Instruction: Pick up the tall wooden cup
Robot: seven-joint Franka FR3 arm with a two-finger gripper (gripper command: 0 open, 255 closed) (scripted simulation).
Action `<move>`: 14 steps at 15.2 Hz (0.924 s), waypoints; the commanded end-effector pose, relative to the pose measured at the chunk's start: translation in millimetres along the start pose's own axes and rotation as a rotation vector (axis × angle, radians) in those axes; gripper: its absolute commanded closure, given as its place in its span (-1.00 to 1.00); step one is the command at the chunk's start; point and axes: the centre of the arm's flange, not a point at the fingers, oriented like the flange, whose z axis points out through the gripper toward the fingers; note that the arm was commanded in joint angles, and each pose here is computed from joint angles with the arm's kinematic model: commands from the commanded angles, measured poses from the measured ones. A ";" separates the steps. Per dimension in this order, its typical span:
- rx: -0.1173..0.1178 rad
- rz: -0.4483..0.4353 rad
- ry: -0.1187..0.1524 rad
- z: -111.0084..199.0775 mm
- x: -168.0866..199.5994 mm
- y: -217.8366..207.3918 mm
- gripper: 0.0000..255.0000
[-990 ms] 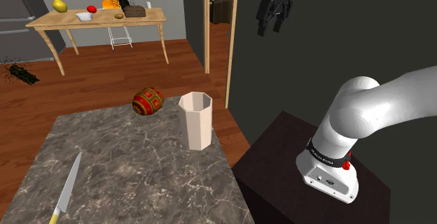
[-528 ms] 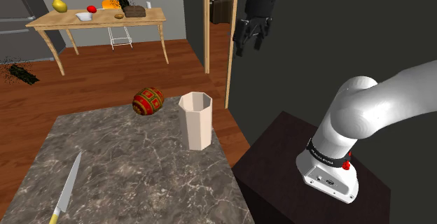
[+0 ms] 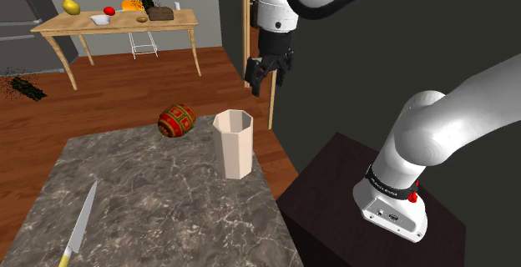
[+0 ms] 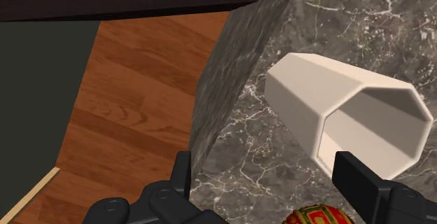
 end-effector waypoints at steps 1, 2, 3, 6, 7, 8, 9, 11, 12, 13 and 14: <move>-0.004 0.004 -0.001 16.0 7.0 -21.0 -1.00; -0.007 0.005 -0.002 24.6 9.8 -31.1 -1.00; -0.009 0.007 -0.003 33.2 12.6 -41.2 -1.00; -0.016 0.011 -0.006 53.6 19.1 -64.8 -1.00; -0.016 0.011 -0.006 58.8 18.8 -64.8 -1.00; -0.016 0.011 -0.006 64.1 18.5 -64.7 -1.00; -0.016 0.011 -0.006 69.4 18.1 -64.6 -1.00; -0.016 0.011 -0.006 79.9 17.5 -64.4 -1.00; -0.016 0.011 -0.006 85.2 17.1 -64.3 -1.00; -0.016 0.011 -0.006 93.5 16.6 -64.2 -1.00; -0.016 0.011 -0.006 93.5 16.5 -64.2 -1.00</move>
